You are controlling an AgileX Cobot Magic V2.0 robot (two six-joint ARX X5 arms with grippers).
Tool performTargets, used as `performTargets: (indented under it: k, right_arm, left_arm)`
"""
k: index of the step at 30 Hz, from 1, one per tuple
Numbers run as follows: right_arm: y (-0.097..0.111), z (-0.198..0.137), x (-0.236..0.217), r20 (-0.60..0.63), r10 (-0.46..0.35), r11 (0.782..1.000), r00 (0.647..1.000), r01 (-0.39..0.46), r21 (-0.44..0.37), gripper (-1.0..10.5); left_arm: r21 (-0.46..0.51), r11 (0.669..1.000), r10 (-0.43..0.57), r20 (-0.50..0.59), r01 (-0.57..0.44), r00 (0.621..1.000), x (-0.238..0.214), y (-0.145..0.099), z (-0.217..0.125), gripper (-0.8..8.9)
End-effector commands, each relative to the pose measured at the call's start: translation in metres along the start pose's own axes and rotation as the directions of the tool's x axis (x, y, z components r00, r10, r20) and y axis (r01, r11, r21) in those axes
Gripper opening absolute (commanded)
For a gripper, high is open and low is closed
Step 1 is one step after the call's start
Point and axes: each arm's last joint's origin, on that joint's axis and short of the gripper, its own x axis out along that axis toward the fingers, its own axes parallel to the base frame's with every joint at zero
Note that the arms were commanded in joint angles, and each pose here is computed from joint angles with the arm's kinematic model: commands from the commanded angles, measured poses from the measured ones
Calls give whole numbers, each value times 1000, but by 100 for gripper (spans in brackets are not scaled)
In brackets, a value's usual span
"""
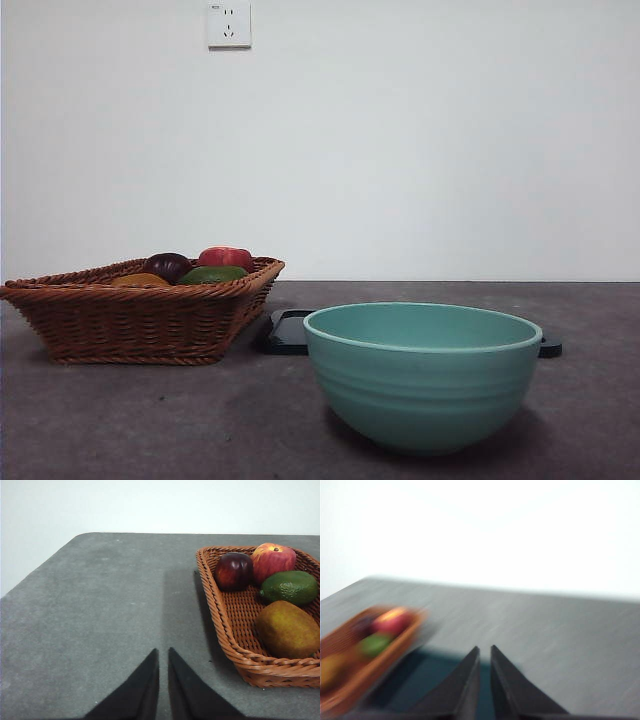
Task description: Pick up the wifruite, put it on the bowl, pick up the plate, put it on desk
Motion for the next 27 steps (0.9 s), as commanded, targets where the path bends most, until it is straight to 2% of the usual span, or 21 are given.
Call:
performTargets:
  k: [1,5,8,15,22,27]
  right_arm:
    - [-11,-36,9,74,-95,992,993,100,-80,32]
    - [-24,-84,11,14,-250,966,968,251,-67,32]
    - [-30,-107,11,-10,-309,949,951,308,-66,31]
    - [-40,-133,10,-29,-383,923,923,380,-62,31]
    - [-42,-142,9,-59,-422,906,905,418,-64,32]
    - [-41,-144,9,-85,-411,912,908,407,-61,32]
  left_arm:
    - [0,1000,7,-27,-7,1000,2,0,-7,27]
    - [0,1000,7,-27,-7,1000,2,0,-7,27]
    - [0,1000,7,-27,-7,1000,2,0,-7,27]
    - [0,1000,7,-27,-7,1000,2,0,-7,27]
    - [0,1000,8,-27,-8,1000,2,0,-7,27]
    - [0,1000,7,-27,-7,1000,2,0,-7,27]
